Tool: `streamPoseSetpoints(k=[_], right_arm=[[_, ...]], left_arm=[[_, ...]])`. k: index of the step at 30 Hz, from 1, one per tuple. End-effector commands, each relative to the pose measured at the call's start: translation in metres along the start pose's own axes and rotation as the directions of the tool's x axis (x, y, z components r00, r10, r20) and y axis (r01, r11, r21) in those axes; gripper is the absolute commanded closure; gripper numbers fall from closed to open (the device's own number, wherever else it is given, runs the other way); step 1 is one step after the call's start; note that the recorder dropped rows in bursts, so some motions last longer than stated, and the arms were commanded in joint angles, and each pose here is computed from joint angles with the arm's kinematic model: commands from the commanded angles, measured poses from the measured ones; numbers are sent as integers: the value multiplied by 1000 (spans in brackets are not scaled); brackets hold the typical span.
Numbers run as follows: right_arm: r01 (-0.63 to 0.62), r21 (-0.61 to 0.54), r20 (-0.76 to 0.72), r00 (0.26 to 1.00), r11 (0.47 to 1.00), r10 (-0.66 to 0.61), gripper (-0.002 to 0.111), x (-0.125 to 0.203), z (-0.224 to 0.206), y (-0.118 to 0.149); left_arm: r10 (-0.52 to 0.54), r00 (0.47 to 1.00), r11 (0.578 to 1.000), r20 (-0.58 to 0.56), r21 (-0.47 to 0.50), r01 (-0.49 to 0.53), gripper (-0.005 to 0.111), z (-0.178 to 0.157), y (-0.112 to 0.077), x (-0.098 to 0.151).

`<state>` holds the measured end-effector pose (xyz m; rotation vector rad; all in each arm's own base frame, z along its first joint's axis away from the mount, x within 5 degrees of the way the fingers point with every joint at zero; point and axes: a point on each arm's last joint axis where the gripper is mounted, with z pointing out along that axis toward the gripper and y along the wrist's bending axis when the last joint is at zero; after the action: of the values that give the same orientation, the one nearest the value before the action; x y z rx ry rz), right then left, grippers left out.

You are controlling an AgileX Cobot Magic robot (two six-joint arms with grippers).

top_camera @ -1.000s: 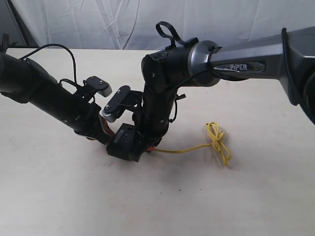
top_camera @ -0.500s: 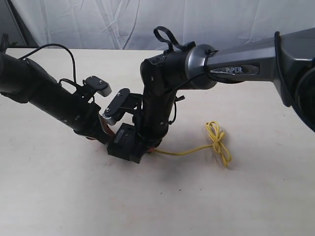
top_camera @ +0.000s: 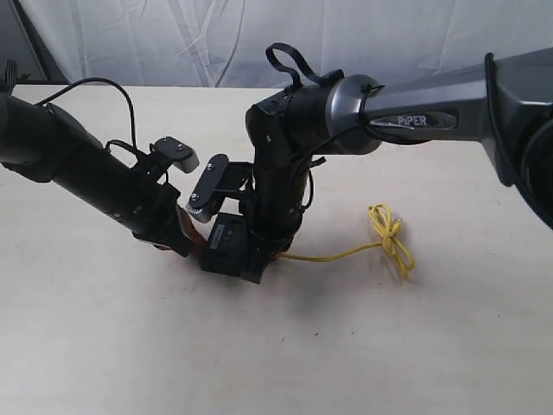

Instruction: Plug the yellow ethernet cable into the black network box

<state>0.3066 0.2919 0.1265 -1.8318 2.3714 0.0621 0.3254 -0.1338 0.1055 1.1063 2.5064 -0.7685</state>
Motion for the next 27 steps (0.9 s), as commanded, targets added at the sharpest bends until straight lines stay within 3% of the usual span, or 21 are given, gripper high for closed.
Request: streamPoseSetpoints(k=[1, 6, 11, 14, 16, 18, 19, 27], right_arm=[[10, 29, 53, 999, 1000, -11, 74, -6, -13, -2], [22, 26, 25, 999, 999, -23, 50, -3, -17, -2], [60, 42, -35, 998, 997, -58, 51, 4, -36, -2], [50, 105, -61, 997, 993, -43, 51, 9, -56, -5], [39, 148, -122, 992, 988, -21, 68, 15, -61, -8], [10, 174, -171, 985, 985, 21, 100, 21, -66, -10], [-7, 187, -190, 981, 982, 43, 108, 24, -69, -11], [-286, 163, -100, 947, 944, 304, 108, 60, -97, -49]], left_arm=[[-6, 1000, 999, 8, 42, 6, 107, 0, -8, -2], [-8, 1000, 1000, 11, 23, 8, 107, 0, -7, -2], [11, 1000, 1000, 27, -18, -10, 107, -10, -5, -6], [-40, 997, 997, 65, -68, 44, 107, -35, 1, -8], [-93, 992, 990, 88, -98, 102, 107, -52, 2, -9], [-119, 988, 983, 100, -127, 131, 107, -67, -3, -11], [-140, 984, 978, 111, -142, 155, 107, -76, -6, -13], [-176, 982, 930, 67, -316, 188, 107, -115, -21, -7]])
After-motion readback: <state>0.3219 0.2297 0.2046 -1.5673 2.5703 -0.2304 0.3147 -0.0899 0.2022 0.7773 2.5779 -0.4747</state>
